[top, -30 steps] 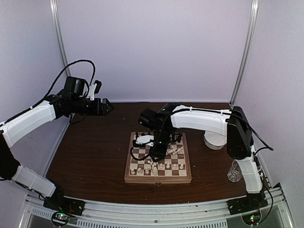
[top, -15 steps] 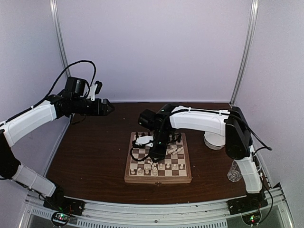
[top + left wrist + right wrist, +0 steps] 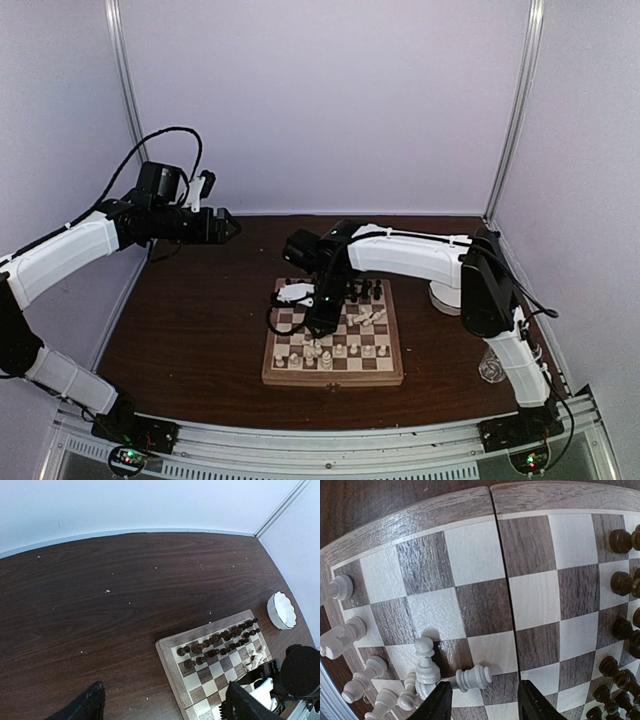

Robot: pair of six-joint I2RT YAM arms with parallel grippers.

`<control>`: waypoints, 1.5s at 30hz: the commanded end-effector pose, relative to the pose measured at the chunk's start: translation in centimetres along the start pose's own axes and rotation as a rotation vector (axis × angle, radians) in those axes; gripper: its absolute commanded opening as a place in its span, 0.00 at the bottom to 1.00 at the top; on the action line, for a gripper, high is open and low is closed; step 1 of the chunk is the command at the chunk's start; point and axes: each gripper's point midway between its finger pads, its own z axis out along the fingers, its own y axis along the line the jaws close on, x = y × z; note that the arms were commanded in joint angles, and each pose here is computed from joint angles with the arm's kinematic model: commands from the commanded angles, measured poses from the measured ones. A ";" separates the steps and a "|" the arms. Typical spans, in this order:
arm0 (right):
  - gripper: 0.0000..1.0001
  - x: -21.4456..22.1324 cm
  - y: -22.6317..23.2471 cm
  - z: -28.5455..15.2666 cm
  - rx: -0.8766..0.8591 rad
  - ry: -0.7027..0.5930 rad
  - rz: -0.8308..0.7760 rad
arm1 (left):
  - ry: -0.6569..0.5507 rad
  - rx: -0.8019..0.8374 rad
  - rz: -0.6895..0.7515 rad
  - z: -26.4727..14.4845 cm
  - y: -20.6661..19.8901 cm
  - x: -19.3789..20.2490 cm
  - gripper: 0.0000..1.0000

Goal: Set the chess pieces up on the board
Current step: Move the chess pile to the chessboard, then pick up the pawn from the chessboard.

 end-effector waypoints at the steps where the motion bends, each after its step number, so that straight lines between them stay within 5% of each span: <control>1: 0.47 -0.7 -1.3 0.6 0.047 -0.002 0.026 | -0.037 0.025 0.005 -0.2 -0.6 -1.5 0.83; 11: 0.46 -1.2 -1.6 0.3 0.055 -0.010 0.024 | -0.026 0.031 0.005 0.2 -0.6 -1.2 0.83; 18: 0.47 -2.5 -1.6 -6.1 0.026 -0.156 0.023 | 0.031 0.024 0.032 1.9 -1.4 0.7 0.75; 24: 0.42 -0.5 2.7 -8.3 -0.131 -0.206 -0.177 | 0.158 0.168 -0.018 3.1 -4.9 4.5 0.68; 29: 0.29 0.1 2.9 -8.9 -0.082 -0.266 -0.312 | 0.268 0.247 -0.029 3.6 -7.3 9.6 0.62; 36: 0.28 -1.1 3.3 -7.3 -0.139 -0.256 -0.366 | 0.380 0.312 -0.106 4.7 -8.6 13.7 0.39; 42: 0.27 -1.3 3.7 -5.2 -0.153 -0.226 -0.397 | 0.437 0.363 -0.214 6.4 -9.2 15.8 0.09; 45: 0.27 -1.2 3.6 -4.6 -0.152 -0.214 -0.411 | 0.446 0.397 -0.271 7.4 -9.6 16.3 0.04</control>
